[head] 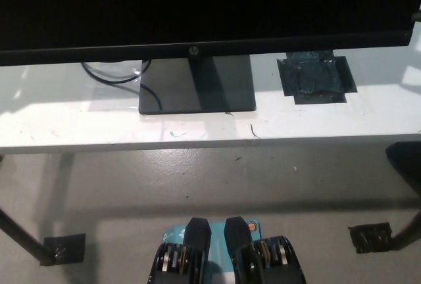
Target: The monitor is placed at the center of the table and the robot uses both its hand to grab the left and right sides of the monitor to tilt the angle of the monitor downwards
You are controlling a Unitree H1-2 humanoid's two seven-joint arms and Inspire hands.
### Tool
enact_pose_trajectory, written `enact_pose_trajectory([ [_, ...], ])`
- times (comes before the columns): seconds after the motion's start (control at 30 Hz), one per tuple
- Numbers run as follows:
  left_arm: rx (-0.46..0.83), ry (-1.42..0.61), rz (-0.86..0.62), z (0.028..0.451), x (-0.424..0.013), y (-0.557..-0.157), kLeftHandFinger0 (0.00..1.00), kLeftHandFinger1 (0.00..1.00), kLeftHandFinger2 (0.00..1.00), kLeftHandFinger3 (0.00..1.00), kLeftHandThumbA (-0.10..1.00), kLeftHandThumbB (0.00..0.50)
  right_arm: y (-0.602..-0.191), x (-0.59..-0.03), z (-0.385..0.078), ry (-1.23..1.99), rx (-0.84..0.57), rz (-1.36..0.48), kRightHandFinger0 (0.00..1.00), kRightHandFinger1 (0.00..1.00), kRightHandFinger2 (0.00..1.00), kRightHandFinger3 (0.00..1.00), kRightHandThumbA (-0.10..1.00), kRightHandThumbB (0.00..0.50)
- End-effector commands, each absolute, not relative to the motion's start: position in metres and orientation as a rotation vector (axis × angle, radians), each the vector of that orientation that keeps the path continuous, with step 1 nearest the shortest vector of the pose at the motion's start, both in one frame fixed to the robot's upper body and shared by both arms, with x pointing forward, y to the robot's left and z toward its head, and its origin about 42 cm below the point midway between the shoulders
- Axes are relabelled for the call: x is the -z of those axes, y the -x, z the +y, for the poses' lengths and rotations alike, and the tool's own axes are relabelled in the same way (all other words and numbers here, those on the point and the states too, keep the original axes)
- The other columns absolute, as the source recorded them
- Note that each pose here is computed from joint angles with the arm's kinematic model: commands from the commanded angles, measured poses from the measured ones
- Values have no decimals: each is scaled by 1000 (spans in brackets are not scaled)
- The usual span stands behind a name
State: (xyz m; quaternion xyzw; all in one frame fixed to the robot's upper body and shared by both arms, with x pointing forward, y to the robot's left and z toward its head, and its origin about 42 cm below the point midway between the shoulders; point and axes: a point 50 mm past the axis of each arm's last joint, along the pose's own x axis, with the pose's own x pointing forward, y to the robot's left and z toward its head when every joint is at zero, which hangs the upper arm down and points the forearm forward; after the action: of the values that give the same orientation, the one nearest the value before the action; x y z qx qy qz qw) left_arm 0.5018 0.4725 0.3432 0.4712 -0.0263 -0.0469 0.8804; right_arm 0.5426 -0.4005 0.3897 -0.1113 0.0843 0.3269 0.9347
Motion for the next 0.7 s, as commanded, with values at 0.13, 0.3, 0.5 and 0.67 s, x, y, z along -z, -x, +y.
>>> enact_pose_trajectory([
  [0.13, 150, -1075, -162, 454, -389, -510, 1000, 1000, 1000, 1000, 945, 468, -561, -441, -287, 279, -1051, -36, 1000, 1000, 1000, 1000, 713, 500],
  [0.3, 157, -1046, -167, 448, -382, -513, 1000, 1000, 1000, 1000, 930, 464, -566, -407, -265, 59, -937, -121, 1000, 1000, 1000, 1000, 684, 500],
  [0.5, 158, -1046, -154, 449, -375, -512, 1000, 1000, 1000, 1000, 915, 452, -566, -382, -252, 28, -962, -124, 1000, 1000, 1000, 1000, 685, 500],
  [0.67, 162, -1067, -145, 447, -376, -515, 1000, 1000, 1000, 1000, 905, 451, -568, -368, -246, 134, -1000, -49, 1000, 1000, 1000, 1000, 656, 500],
])
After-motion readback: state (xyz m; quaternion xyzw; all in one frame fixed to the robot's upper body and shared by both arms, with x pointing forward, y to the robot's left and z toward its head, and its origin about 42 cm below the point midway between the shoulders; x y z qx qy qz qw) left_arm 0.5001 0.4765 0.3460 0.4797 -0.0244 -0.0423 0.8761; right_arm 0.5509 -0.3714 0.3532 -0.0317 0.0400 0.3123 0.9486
